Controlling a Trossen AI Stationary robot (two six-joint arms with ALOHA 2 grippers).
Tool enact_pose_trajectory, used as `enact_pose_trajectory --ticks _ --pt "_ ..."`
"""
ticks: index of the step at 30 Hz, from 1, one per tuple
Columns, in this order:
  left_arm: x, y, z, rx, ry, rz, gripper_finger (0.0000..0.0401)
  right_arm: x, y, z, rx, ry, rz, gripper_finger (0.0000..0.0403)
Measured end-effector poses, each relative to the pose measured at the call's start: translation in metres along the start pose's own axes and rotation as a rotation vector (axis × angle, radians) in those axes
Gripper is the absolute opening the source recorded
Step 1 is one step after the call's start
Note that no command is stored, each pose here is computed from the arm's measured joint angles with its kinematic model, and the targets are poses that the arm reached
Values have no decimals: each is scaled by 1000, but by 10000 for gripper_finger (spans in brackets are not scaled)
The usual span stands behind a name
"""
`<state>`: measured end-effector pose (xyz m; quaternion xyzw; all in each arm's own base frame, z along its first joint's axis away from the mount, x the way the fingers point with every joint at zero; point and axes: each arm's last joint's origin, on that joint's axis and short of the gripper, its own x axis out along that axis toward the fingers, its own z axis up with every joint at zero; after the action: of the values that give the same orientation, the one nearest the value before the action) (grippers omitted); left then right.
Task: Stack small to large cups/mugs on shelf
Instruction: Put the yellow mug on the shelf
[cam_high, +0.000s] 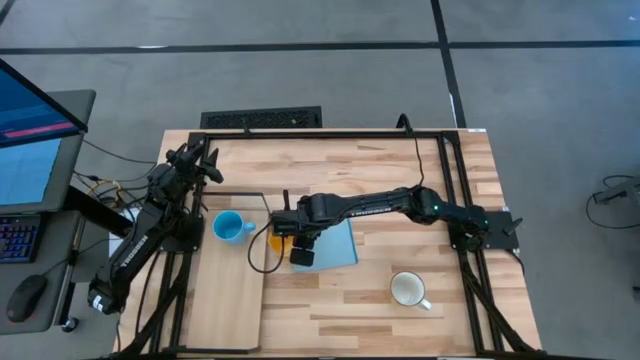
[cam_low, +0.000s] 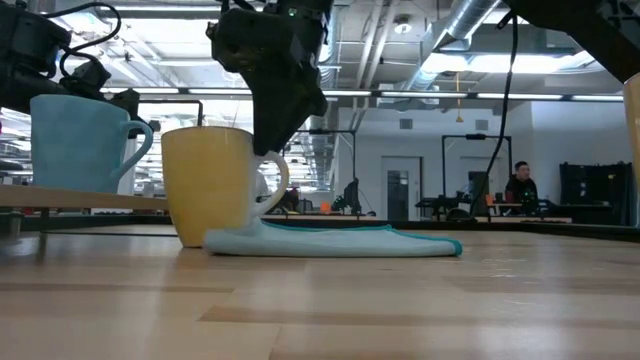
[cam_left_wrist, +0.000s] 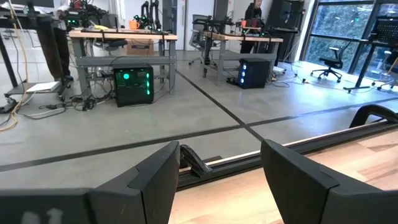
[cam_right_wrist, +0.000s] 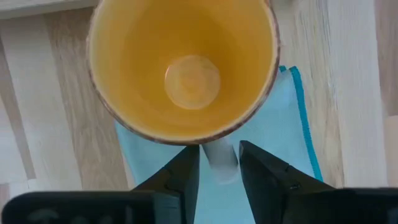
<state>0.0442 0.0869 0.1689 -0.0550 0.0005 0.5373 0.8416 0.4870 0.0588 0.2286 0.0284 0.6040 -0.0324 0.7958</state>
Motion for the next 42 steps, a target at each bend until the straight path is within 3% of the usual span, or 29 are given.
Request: enact_pose_trajectory --ticks 14,35,42 --pt "0 0 0 0 0 0 217 0 4 -5 -61 52 45 139" --pt "0 0 0 1 0 0 217 0 -1 -3 -44 45 72 132" --pt "0 0 0 2 0 0 217 23 4 -3 -26 91 124 124"
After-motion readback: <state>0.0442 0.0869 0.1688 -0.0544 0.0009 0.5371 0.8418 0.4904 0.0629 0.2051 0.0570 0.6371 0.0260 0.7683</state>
